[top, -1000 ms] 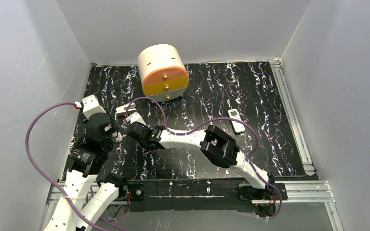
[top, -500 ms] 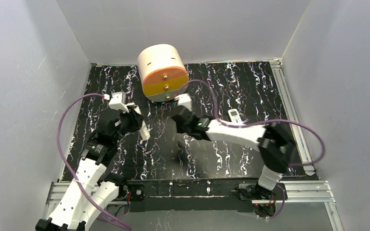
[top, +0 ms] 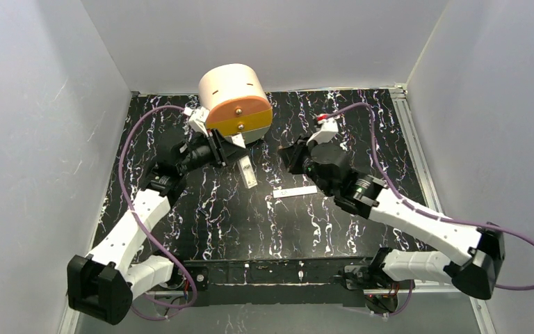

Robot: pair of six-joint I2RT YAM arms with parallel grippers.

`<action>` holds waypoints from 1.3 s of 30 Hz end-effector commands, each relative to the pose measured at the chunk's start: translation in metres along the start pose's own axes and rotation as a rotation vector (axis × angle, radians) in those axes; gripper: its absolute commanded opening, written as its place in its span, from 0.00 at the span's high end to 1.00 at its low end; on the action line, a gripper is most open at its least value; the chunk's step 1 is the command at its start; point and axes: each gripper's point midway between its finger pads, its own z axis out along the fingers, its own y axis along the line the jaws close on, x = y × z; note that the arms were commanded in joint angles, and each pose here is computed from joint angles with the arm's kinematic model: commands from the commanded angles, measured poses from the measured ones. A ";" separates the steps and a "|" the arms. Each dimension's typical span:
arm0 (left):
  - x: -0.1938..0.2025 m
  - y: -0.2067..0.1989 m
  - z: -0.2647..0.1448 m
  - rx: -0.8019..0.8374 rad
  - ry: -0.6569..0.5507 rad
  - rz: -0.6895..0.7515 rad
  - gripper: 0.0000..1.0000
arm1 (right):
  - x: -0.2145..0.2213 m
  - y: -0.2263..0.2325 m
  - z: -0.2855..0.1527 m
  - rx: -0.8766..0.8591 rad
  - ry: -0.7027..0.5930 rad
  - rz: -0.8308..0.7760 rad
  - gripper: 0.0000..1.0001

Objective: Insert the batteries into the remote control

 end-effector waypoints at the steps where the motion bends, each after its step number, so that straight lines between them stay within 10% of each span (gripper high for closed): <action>1: -0.038 -0.067 -0.005 0.265 -0.034 -0.008 1.00 | -0.055 0.031 -0.025 -0.143 -0.152 0.046 0.83; 12: -0.044 -0.074 0.011 0.378 0.004 -0.217 1.00 | -0.082 0.088 -0.045 -0.366 -0.195 0.012 0.82; 39: -0.031 -0.062 0.012 0.386 0.023 -0.444 1.00 | -0.040 0.105 -0.024 -0.291 -0.202 -0.187 0.82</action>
